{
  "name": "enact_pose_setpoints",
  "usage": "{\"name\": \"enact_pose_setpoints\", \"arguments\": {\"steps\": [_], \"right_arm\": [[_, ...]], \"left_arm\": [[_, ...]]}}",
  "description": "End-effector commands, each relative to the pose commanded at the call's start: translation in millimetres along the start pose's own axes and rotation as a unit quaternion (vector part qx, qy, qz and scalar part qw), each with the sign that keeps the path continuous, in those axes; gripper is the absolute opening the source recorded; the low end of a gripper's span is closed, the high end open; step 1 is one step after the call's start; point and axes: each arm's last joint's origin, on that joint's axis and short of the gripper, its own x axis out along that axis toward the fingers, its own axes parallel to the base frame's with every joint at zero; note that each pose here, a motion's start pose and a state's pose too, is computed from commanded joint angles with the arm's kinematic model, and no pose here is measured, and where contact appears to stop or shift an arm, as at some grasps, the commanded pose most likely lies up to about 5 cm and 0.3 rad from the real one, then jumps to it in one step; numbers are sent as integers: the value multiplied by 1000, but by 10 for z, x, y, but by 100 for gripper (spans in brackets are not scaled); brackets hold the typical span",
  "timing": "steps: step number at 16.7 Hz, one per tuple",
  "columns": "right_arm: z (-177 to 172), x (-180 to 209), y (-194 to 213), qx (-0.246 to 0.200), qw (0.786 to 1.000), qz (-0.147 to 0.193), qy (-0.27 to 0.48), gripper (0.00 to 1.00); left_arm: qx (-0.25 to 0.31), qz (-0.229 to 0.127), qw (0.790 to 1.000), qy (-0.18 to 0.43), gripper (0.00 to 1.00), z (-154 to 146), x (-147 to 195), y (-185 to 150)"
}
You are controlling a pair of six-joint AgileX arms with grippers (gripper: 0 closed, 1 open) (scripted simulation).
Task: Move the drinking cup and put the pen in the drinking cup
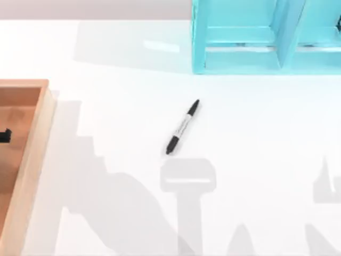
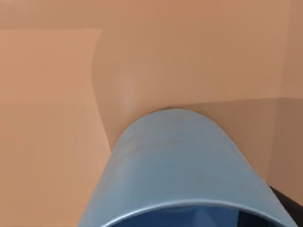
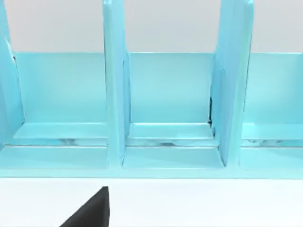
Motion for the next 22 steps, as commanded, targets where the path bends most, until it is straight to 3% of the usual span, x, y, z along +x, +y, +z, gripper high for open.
{"name": "enact_pose_setpoints", "arguments": {"steps": [8, 15, 19, 22], "right_arm": [[0, 0, 0, 0, 1000, 0, 0, 100], [0, 0, 0, 0, 1000, 0, 0, 100], [0, 0, 0, 0, 1000, 0, 0, 100], [0, 0, 0, 0, 1000, 0, 0, 100]], "left_arm": [[-28, -2, 999, -19, 0, 159, -464, 8], [-7, -7, 998, 62, 0, 194, -893, -916], [0, 1, 1000, 24, 0, 76, -1342, -1392], [0, 0, 1000, 0, 0, 24, -1502, -1498]]}}
